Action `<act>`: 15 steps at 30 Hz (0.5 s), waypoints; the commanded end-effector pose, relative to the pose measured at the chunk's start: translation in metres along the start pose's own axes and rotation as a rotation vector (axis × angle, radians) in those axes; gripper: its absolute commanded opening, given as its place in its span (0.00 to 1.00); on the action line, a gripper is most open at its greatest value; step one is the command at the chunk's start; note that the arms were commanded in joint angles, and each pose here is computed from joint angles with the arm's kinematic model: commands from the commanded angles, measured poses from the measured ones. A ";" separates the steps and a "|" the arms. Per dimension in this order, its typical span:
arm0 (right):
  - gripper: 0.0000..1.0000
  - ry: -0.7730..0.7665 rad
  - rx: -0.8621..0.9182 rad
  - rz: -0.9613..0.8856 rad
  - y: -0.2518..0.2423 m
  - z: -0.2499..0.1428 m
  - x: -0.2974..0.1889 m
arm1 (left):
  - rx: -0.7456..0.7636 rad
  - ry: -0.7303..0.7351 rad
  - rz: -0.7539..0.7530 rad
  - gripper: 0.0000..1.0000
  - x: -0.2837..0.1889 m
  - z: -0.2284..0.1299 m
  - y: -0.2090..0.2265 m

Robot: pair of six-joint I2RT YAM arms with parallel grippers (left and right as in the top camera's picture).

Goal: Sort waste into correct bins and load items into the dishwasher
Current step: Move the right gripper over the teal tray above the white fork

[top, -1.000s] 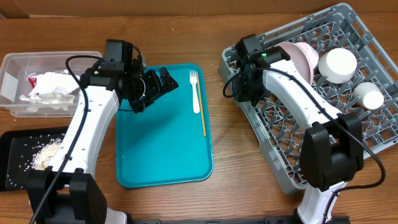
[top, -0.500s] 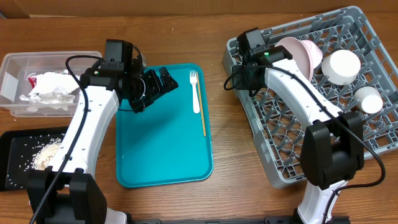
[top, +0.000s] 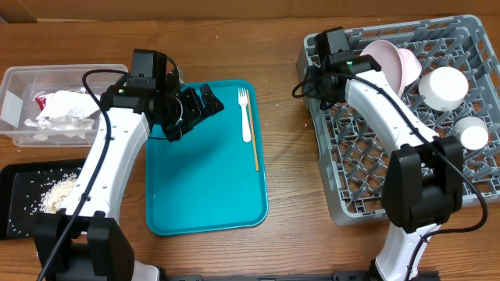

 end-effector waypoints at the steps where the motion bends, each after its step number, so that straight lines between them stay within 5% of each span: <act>1: 0.16 -0.063 0.183 -0.038 -0.010 0.012 -0.006 | 0.024 -0.002 0.000 1.00 -0.001 0.000 -0.002; 8: 0.22 -0.061 0.183 -0.033 -0.008 0.011 -0.006 | 0.023 0.001 0.001 1.00 -0.001 0.000 -0.002; 15: 0.54 -0.062 0.175 -0.032 -0.002 0.022 -0.029 | 0.023 0.001 0.001 1.00 -0.001 0.000 -0.002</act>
Point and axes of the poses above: each gripper's point midway between its finger pads, its own x axis out along the fingers, its own y axis along the line the jaws close on, z = x × y, the point moved 7 cm from there along -x, back along the fingers, and after that the axes turned 1 degree about x, right-handed, at the moved point
